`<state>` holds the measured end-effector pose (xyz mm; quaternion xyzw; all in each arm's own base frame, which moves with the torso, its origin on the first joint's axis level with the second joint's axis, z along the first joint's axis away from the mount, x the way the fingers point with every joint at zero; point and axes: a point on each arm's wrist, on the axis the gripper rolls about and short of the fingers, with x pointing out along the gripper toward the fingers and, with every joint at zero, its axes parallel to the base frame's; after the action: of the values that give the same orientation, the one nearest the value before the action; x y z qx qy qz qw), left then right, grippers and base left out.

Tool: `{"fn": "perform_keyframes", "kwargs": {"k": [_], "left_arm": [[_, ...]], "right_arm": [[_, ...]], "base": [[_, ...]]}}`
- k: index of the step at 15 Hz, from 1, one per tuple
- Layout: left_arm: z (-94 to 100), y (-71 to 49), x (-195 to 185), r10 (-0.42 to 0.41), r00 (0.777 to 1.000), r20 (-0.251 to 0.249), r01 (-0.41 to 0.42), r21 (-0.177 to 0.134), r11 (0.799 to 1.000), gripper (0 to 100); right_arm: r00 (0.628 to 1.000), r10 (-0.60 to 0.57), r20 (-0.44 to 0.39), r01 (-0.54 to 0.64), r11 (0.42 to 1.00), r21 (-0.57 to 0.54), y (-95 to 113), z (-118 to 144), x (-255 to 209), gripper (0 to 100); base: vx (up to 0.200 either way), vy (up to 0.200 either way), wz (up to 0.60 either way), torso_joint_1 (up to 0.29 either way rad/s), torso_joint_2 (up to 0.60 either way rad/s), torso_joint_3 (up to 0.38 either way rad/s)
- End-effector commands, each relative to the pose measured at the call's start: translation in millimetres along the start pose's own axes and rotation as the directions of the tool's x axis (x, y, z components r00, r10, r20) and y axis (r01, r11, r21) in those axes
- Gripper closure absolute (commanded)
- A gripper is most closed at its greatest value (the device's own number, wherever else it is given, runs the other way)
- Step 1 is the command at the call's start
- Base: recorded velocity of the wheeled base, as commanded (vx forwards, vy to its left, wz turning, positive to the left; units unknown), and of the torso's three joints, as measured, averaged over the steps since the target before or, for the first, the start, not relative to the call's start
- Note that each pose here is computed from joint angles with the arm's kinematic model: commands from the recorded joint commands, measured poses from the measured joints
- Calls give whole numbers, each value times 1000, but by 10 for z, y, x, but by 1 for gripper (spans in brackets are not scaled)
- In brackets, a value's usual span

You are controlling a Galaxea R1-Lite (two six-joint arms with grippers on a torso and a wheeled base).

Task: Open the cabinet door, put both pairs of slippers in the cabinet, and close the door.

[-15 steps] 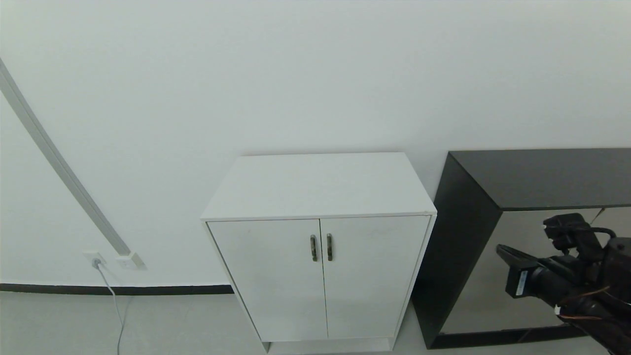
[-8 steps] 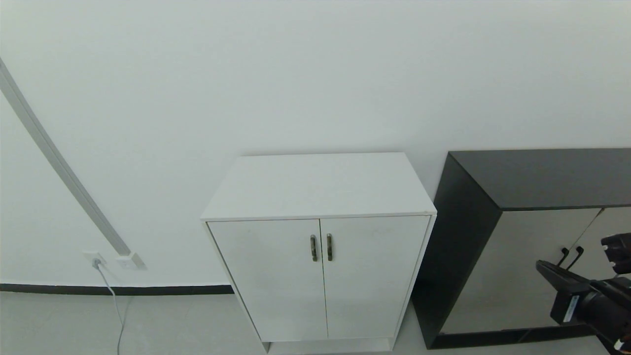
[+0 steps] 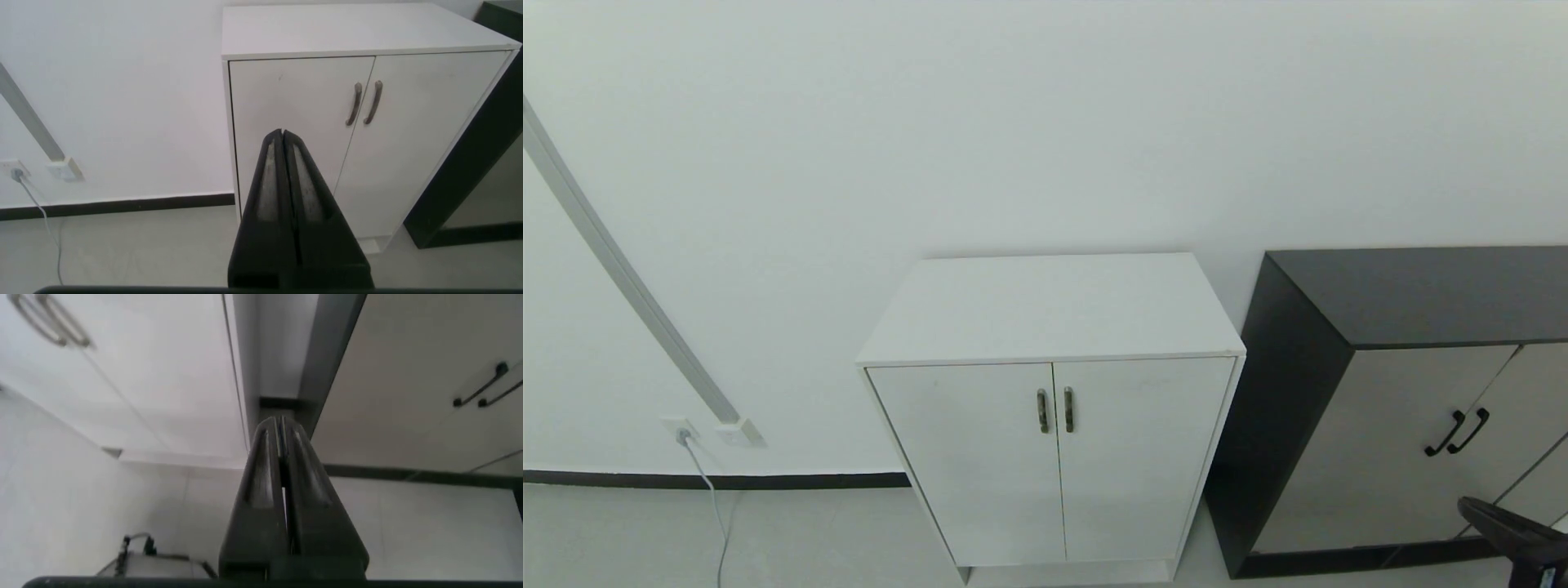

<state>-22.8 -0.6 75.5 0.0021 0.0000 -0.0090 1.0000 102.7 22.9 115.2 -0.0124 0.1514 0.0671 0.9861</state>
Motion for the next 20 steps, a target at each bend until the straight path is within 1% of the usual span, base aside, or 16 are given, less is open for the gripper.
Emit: {"fn": "perform_keyframes", "kwargs": {"k": [1, 3, 5, 8, 14, 15, 16, 18, 20], "left_arm": [[0, 0, 0, 0, 1000, 0, 0, 0, 1000, 100], [0, 0, 0, 0, 1000, 0, 0, 0, 1000, 100], [0, 0, 1, 0, 1000, -2, 0, 0, 1000, 100], [0, 0, 0, 0, 1000, 0, 0, 0, 1000, 100], [0, 0, 0, 0, 1000, 0, 0, 0, 1000, 100], [0, 0, 0, 0, 1000, 0, 0, 2, 1000, 100], [0, 0, 0, 0, 1000, 0, 0, 0, 1000, 100], [0, 0, 1, 0, 1000, -2, 0, 2, 1000, 100], [-1, 0, 1, -2, 1000, -3, 2, 2, 1000, 100]], "right_arm": [[998, 24, 56, -24, 1000, 4, -20, -28, -242, 100], [999, 32, 28, -32, 999, 0, -30, -115, -356, 100], [996, 85, 8, -85, 996, -1, -37, -231, -504, 100], [995, 98, -17, -98, 995, -3, -53, -379, -648, 100], [992, 124, 30, -124, 992, -4, -71, -527, -818, 100], [992, 125, 12, -125, 992, -4, -76, -590, -848, 100], [992, 125, 10, -125, 992, -4, -77, -595, -850, 100], [990, 137, 39, -137, 991, -3, -85, -624, -910, 100], [987, 125, 96, -125, 992, -6, -93, -685, -954, 100]], "base": [[0, 0, 0, 0, 0, 0], [0, 0, 0, 0, 0, 0], [0, 0, 0, 0, 0, 0], [0, 0, 0, 0, 0, 0], [0, 0, 0, 0, 0, 0], [0, 0, 0, 0, 0, 0], [0, 0, 0, 0, 0, 0], [0, 0, 0, 0, 0, 0], [0, 0, 0, 0, 0, 0]]}}
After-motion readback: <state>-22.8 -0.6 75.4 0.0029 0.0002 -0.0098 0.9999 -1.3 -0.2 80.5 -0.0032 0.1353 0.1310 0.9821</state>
